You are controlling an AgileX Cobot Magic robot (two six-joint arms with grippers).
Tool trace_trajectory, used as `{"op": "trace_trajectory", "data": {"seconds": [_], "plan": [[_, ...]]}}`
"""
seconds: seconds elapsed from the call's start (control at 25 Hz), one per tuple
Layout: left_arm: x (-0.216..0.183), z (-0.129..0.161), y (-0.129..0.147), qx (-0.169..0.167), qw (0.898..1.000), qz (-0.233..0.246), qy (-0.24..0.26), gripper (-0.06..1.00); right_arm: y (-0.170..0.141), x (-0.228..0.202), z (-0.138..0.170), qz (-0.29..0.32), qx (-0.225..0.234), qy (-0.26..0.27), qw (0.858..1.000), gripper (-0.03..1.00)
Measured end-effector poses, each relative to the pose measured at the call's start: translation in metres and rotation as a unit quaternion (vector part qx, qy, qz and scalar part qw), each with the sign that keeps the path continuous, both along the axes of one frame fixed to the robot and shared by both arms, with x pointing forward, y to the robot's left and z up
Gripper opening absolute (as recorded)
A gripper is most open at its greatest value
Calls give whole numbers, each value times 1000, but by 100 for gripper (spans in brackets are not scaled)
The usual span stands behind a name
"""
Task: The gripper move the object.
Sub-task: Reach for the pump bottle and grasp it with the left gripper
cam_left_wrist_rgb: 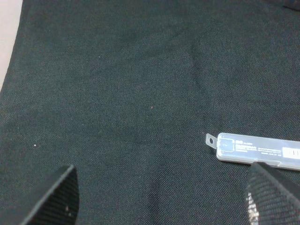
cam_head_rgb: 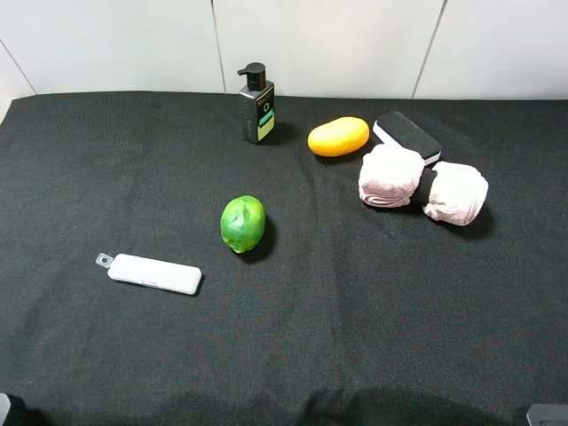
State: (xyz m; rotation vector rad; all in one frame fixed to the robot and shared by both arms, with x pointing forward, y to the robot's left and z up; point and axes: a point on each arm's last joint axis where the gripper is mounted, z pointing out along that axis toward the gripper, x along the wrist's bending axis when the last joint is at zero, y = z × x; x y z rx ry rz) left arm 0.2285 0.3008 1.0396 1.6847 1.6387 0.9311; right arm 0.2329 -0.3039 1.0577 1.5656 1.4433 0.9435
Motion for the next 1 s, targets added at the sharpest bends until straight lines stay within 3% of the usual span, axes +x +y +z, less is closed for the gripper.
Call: {"op": "trace_trajectory", "data": {"seconds": [1.0], "plan": [[0,0,0,0,1000,0,0,76,0,0,0,0,0,0,1000,69]]}}
